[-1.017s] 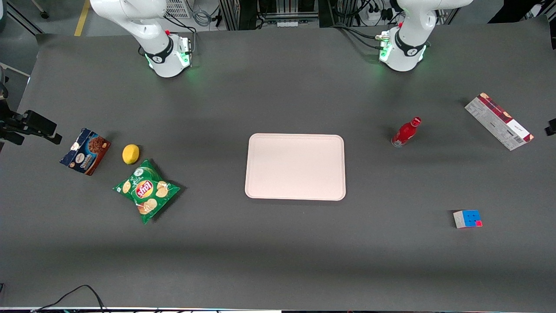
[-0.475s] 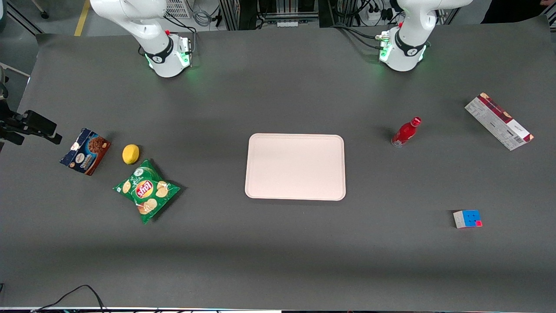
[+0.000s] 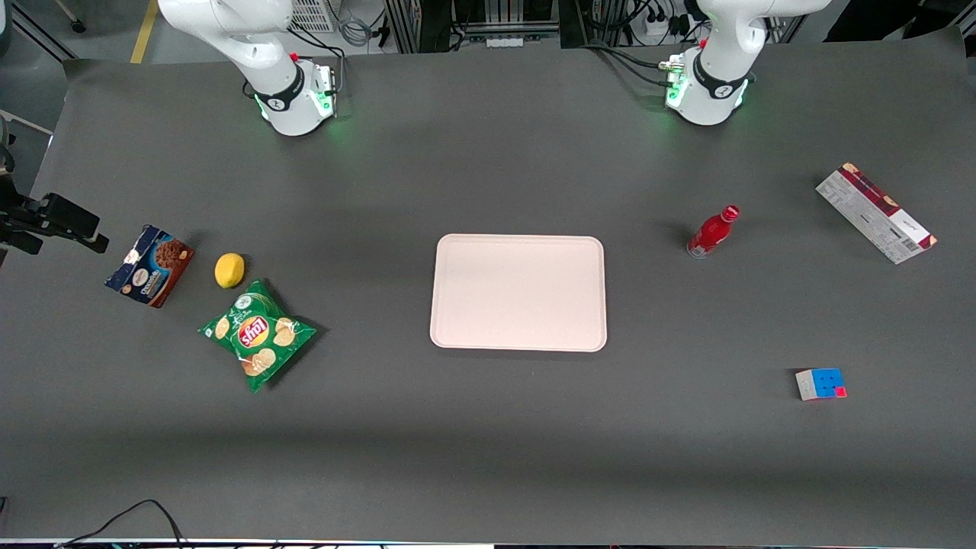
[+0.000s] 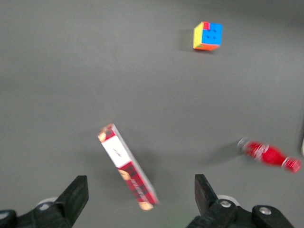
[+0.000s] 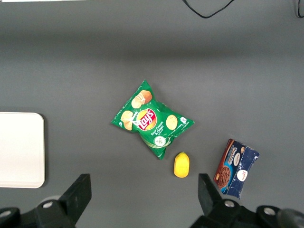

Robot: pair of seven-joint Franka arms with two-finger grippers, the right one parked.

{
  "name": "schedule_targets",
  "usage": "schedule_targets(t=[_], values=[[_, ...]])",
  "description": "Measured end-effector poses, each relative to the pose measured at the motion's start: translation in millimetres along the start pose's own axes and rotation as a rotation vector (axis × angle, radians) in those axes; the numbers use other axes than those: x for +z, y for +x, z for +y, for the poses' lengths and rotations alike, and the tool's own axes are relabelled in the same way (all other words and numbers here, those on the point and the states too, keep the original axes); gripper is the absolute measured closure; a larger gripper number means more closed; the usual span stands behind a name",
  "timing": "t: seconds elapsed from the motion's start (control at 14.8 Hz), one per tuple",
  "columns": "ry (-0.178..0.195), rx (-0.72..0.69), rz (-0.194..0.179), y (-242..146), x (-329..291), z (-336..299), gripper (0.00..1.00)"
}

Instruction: Place red cookie box on tray

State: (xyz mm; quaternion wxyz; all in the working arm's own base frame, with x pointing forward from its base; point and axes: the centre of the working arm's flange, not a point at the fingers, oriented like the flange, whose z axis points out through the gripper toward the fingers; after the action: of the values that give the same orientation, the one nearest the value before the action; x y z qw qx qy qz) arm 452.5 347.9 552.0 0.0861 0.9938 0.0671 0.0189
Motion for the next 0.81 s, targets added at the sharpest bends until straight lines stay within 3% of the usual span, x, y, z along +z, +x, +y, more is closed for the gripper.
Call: schedule_targets(t=[0.14, 0.27, 0.54, 0.81], values=[[0.007, -0.163, -0.037, 9, 7, 20, 0.00], [0.056, -0.268, -0.076, 18, 14, 40, 0.00], [0.206, -0.305, -0.140, 26, 22, 58, 0.00], [0.221, -0.371, -0.163, 13, 27, 29, 0.00]])
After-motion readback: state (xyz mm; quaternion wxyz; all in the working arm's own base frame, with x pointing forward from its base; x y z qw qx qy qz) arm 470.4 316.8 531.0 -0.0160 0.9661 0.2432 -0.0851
